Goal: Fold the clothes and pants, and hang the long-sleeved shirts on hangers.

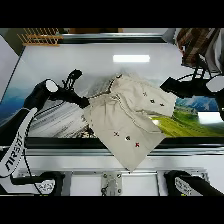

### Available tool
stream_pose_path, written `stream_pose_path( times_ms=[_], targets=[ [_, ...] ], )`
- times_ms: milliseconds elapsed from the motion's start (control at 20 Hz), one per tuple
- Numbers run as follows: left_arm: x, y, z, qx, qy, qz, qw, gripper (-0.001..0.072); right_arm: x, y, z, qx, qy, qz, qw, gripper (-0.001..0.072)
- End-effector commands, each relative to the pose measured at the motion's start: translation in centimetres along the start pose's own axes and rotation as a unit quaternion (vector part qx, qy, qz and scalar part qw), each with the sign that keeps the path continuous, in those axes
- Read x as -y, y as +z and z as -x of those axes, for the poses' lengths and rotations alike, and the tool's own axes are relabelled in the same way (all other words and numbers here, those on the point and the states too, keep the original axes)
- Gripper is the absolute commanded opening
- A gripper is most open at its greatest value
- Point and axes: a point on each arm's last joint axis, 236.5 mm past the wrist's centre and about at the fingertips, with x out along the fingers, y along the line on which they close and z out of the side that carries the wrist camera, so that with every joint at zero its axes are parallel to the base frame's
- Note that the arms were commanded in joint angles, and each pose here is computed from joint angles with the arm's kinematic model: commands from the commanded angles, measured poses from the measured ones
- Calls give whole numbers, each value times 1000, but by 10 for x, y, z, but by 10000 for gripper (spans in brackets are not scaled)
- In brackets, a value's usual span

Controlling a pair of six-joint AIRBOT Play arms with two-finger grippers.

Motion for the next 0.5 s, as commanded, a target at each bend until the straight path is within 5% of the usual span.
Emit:
stream_pose_path(
  times_ms=[0,150,350,450],
  targets=[
    [11,10,-16,31,-59,-2,998,702,-8,-14,-7,-18,5,9,1000,609],
    [10,2,-35,15,-65,7,998,682,-10,-24,-8,-36,6,16,999,609],
    [9,16,-37,46,-83,78,992,21,2,-53,-2,-100,-6,49,994,609],
    [-6,21,-20,59,-71,115,989,19,34,-69,6,-125,-50,48,990,609]
  ],
)
